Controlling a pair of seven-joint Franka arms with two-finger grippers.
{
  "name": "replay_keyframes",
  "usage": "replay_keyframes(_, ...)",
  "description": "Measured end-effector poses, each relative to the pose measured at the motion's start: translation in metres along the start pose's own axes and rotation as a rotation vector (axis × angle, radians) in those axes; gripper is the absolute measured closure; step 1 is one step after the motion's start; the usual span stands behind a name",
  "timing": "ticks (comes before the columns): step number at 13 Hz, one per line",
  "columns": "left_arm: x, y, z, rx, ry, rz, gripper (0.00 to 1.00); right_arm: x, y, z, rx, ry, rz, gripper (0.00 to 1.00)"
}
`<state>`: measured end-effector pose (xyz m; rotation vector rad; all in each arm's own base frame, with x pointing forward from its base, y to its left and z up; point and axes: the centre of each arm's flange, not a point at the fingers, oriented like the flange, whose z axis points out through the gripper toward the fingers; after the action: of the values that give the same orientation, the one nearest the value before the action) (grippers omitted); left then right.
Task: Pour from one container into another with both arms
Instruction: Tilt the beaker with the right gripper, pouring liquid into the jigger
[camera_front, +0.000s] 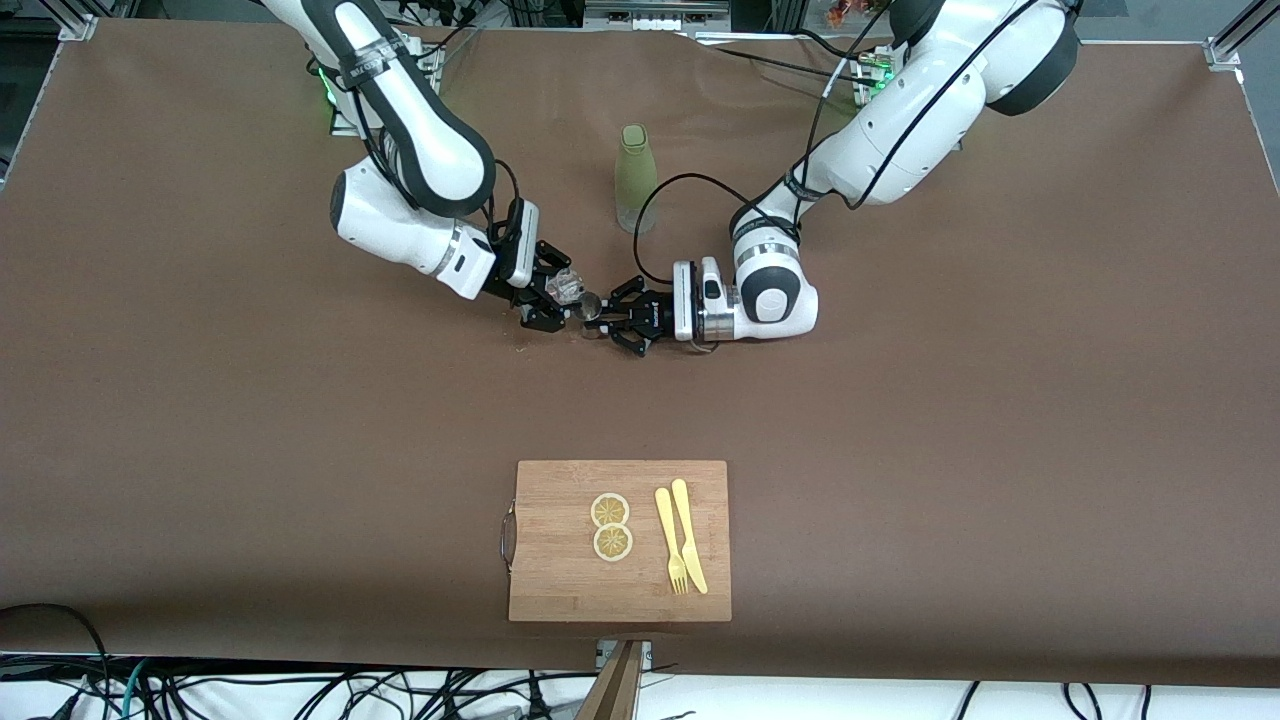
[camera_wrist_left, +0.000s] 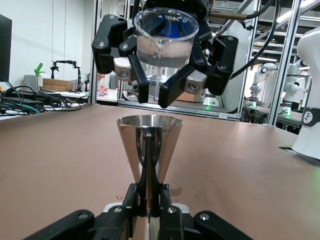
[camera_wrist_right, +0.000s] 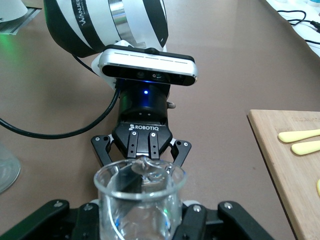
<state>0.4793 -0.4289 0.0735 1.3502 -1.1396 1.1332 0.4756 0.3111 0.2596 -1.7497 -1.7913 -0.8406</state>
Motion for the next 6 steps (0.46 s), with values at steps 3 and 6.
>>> replay_keyframes(3,0.0000,0.0000,0.0000,0.000,0.000,0.000,0.79,-0.0001,0.0001,0.0002,-0.003,-0.005,-0.003,0.80)
replay_keyframes(6,-0.0002,0.0001,0.0000,0.000,0.000,0.000,0.79,0.0001,0.0007,0.0003,-0.001,-0.009,-0.010,0.80)
